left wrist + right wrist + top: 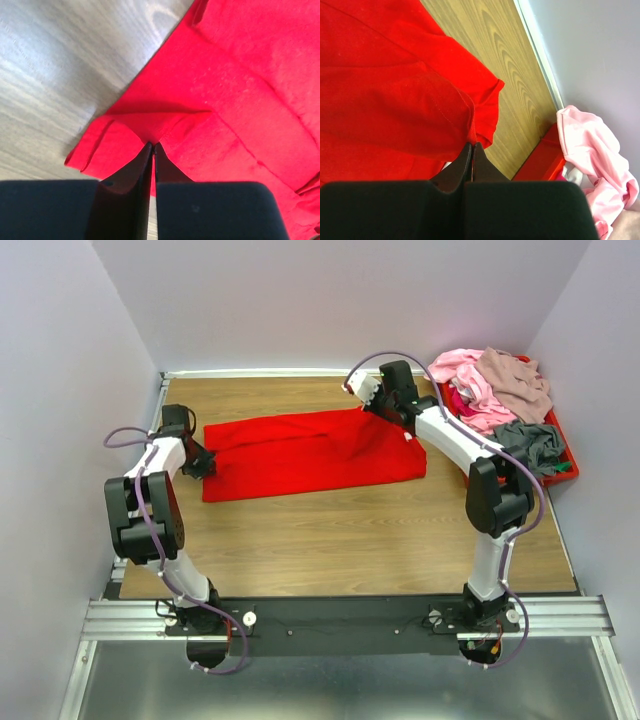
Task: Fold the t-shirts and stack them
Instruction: Fold the tshirt
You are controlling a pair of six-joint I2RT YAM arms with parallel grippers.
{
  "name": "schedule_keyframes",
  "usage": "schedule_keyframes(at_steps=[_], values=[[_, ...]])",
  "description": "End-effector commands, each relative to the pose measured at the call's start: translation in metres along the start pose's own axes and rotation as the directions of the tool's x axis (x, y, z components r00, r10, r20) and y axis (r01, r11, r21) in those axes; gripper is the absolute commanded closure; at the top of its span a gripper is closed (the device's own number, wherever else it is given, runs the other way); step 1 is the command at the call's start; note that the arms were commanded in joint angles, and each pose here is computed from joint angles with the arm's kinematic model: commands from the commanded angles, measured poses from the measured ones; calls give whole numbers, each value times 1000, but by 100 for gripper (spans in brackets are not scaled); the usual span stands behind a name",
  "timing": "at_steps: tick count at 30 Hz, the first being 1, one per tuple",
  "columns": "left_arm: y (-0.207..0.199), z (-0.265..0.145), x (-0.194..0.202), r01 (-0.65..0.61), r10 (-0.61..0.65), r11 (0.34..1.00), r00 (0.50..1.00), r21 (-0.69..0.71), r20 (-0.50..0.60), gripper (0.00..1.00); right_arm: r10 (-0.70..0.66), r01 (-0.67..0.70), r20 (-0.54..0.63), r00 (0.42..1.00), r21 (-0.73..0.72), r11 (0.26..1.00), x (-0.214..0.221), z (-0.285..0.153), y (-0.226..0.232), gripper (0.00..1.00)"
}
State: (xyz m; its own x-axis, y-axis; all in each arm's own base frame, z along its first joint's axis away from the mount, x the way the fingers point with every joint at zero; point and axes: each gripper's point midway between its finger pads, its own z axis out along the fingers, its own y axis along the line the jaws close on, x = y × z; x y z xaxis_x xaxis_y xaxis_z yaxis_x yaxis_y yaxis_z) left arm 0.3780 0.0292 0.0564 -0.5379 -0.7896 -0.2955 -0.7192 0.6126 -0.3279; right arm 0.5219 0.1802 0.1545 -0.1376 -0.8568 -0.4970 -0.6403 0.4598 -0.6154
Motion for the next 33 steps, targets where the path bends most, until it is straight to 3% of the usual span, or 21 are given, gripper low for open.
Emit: schedule_keyframes(at_steps=[1,9,22,28,33], values=[[-10,2,-6,-9,11,999,1000,49,-27,85,11,-11,10,1000,1,1000,0,-3,-1,99],[-17,-6,-23,-5,9,994,999,111,-31,72,8,-8,7,1000,-6,1000,2,-3,2,99],[-14,-25,-27,-11,38,959,995,284,-89,71,22,-21,34,999,-31,999,1,-15,9,100],[-37,-58,-11,-95,140,856,989,507,-51,71,30,-23,65,997,-107,994,17,-53,41,99],[-57,-94,0,-221,230,744,971,631,69,71,26,-13,69,997,-181,983,45,-85,81,99]])
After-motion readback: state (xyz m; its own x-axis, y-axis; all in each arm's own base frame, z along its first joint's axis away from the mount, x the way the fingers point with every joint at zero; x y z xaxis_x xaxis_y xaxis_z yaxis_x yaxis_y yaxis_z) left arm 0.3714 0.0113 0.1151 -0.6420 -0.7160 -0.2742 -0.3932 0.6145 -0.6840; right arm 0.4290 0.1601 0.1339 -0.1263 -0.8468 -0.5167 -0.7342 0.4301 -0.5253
